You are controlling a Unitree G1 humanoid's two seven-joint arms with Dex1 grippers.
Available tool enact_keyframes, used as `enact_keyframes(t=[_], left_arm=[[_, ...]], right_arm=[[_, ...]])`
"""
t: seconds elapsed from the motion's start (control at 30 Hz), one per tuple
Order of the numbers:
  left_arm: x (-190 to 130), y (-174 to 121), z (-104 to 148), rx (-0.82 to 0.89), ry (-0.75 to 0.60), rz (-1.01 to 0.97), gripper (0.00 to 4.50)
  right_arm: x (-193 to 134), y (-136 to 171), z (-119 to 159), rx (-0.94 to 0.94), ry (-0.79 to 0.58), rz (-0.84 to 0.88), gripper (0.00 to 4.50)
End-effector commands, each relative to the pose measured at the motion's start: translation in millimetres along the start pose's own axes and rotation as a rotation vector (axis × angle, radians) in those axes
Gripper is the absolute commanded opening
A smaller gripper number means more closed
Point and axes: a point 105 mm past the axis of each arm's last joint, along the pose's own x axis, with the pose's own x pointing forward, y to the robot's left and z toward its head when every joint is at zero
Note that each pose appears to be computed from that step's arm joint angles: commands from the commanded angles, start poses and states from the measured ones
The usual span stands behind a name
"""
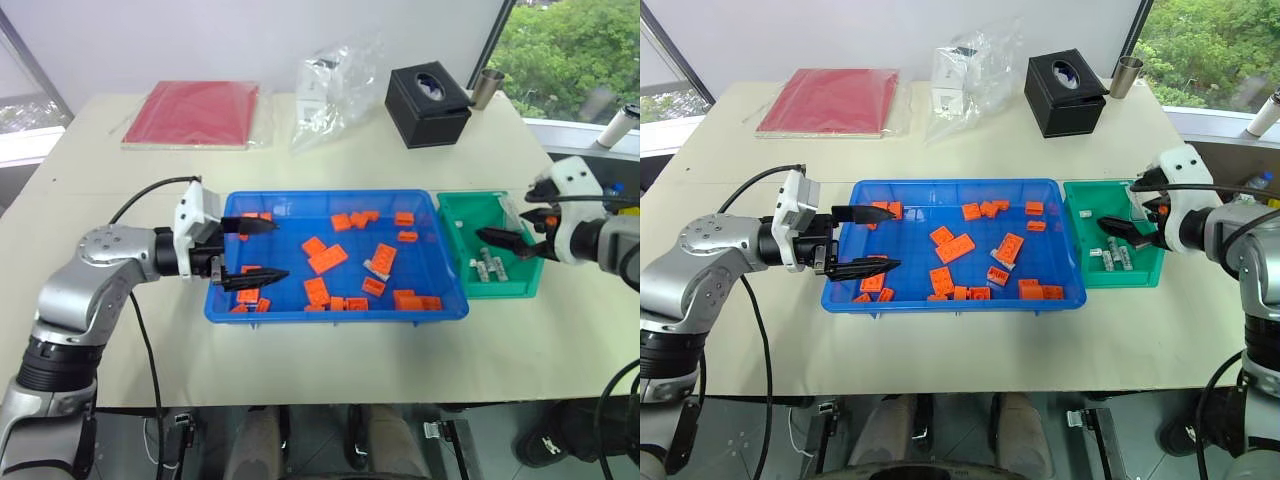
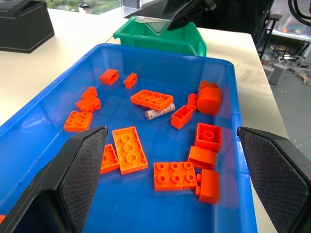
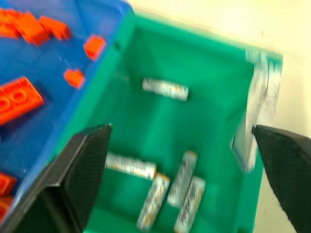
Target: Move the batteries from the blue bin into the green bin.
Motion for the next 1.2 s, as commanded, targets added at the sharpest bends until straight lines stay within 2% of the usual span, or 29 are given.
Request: enact_keyframes(t=[0.03,0.2,0.43,0.7,0.9,1.13,1.2], left_arm=[[-4.1,0.6,11.1,0.05,-0.01,0.004,4.5],[-6.9,1.1,12.6,0.056,-0.005,0.021,4.5],[-11.7,0.2,15.5,0.06,-0.005,0.049,4.5],[-15.3,-3.3,17.3,0.061,-0.002,0.067,4.5],[-17.0,-0.9,19.9,0.067,-0.001,0.079,4.5],[-16.6,1.2,22.3,0.078,-0.005,0.079,4.5],[-17.4,3.0,22.9,0.082,-0.006,0.084,4.5]], right_arm=[[6.4,33.8,26.9,-0.204,-0.083,0.124,4.48],[27.9,70.3,4.6,-0.509,-0.031,0.274,4.48],[44.6,73.4,-24.5,-0.805,0.033,0.345,4.48],[66.0,79.9,-32.4,-0.888,-0.05,0.317,4.48],[79.1,87.3,-47.3,-0.923,-0.063,0.33,4.48],[87.6,103.1,-45.9,-0.94,-0.099,0.359,4.48],[88.0,106.2,-43.8,-0.941,-0.109,0.369,3.96]])
